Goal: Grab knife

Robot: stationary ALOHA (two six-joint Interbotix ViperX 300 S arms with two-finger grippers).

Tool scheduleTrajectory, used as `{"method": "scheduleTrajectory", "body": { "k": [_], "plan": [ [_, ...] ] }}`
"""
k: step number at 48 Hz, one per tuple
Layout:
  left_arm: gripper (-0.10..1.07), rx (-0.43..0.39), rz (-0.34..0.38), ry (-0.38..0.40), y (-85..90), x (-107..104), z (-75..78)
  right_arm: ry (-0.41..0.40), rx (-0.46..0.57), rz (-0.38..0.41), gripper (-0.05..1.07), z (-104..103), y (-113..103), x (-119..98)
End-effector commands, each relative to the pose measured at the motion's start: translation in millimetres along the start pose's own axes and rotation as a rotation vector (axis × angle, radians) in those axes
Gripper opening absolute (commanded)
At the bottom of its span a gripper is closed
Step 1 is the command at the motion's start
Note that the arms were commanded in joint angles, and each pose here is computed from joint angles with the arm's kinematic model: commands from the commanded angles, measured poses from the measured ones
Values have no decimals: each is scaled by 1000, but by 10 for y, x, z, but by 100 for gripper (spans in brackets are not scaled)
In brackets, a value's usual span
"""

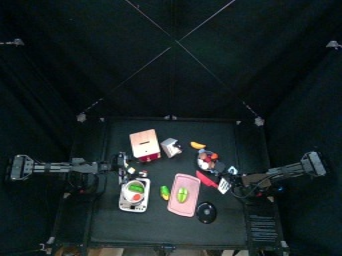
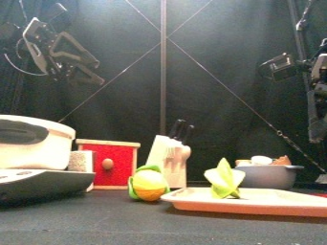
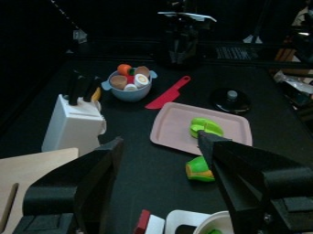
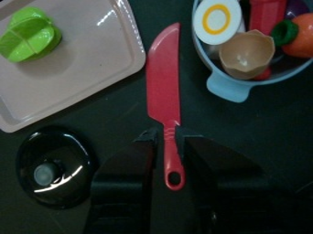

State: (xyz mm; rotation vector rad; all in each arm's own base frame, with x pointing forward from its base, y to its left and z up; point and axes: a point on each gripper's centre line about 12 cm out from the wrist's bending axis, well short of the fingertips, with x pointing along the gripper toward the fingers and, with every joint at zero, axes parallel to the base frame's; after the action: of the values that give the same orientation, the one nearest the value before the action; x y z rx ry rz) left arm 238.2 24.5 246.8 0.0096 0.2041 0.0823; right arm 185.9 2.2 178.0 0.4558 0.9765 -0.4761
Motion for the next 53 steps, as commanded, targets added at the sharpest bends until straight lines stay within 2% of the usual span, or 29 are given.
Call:
{"method": "scheduleTrajectory", "body": {
  "k": [1, 10, 19, 29, 47, 53],
  "plan": [
    [98, -1, -5, -8, -11, 16, 16, -14, -15, 15, 69, 44, 64, 47],
    [98, 6, -20, 30, -47, 46, -93, 12, -37, 7, 76, -11, 80, 179],
    [98, 13, -46, 45, -111, 91, -107, 43, -45, -10, 77, -53, 87, 259],
    [98, 14, -54, 67, -131, 119, -157, 126, -9, -53, 76, -249, -23, 345],
    [98, 10, -55, 74, -134, 114, -180, 179, 34, -22, 78, -385, 5, 378],
    [98, 9, -54, 76, -133, 113, -186, 208, 38, -35, 81, -466, -23, 409]
  ]
}}
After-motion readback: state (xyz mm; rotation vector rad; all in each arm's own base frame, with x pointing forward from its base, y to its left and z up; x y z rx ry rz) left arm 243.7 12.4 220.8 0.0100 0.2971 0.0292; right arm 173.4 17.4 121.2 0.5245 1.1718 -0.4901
